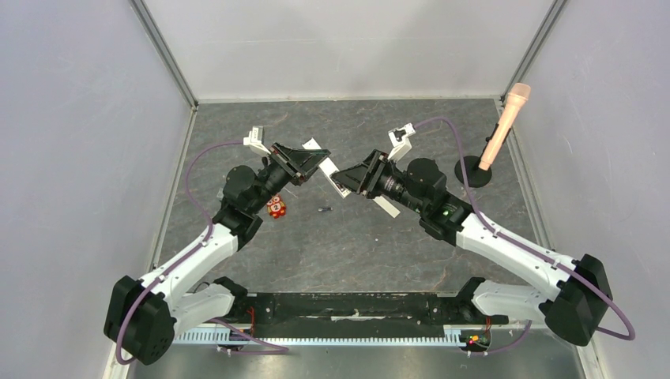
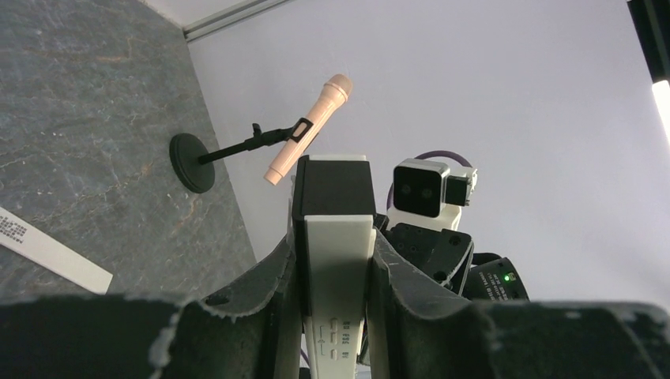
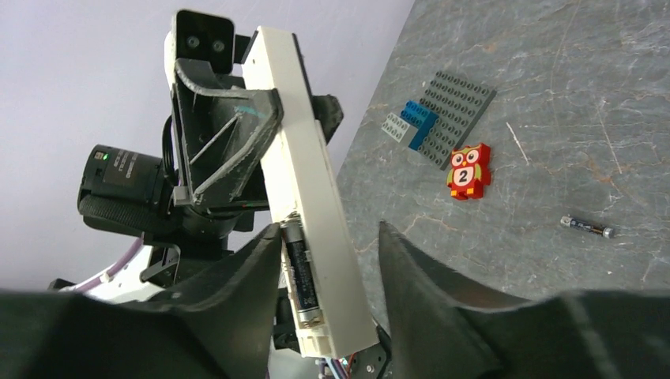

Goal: Load the batteries into the remote control

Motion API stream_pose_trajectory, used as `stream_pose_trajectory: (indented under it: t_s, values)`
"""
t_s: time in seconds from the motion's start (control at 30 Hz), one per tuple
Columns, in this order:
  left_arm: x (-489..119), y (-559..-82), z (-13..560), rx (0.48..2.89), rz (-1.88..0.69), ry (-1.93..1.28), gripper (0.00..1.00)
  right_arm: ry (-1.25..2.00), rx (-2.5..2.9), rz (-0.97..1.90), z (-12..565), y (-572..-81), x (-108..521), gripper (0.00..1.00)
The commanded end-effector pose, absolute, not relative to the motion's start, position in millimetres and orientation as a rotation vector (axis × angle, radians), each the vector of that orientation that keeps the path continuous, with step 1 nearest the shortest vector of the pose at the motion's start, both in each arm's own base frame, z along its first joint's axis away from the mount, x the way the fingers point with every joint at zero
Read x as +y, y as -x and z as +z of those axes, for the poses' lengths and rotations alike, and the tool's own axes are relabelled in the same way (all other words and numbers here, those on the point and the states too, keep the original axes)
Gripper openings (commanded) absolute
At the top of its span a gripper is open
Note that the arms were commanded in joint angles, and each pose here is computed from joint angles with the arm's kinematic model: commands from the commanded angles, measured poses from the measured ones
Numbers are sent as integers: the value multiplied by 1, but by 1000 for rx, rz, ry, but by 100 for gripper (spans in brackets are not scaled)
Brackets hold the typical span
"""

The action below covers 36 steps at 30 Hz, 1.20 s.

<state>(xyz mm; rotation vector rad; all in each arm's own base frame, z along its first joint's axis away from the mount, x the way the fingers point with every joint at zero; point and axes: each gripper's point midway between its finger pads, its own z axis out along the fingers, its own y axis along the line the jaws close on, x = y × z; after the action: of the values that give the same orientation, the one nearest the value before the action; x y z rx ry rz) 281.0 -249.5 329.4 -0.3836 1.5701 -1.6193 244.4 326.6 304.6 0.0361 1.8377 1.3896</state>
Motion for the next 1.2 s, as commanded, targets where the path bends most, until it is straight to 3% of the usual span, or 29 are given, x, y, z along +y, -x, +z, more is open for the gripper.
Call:
stream_pose_trajectory:
  t_s: [0.0,0.23,0.27,0.4,0.5,0.7,0.87,1.03,1.17]
  values:
    - [-251,-274,356,1491,-1658,302,2,15,1860,1397,298,-241,332,40]
    - [-252,-275,356,1495,-1663,311,2,12,1861,1397,298,-242,332,37]
    - [-251,-275,356,1496,-1661,311,2,11,1856,1398,300,-241,332,42]
    - [-250,-277,350,1514,-1624,297,2,-5,1814,1390,312,-243,325,84]
    - [-245,-281,337,1559,-1530,279,2,-16,1784,1373,318,-247,317,97]
    - [-208,-298,298,1707,-1103,266,2,-5,1784,1276,306,-257,296,96]
    - [-150,-300,273,1799,-695,349,2,287,1873,1012,261,-269,296,90]
    - [-117,-289,274,1796,-528,383,2,607,2035,775,185,-287,307,78]
    - [-102,-280,284,1775,-478,393,2,680,2099,641,155,-301,323,73]
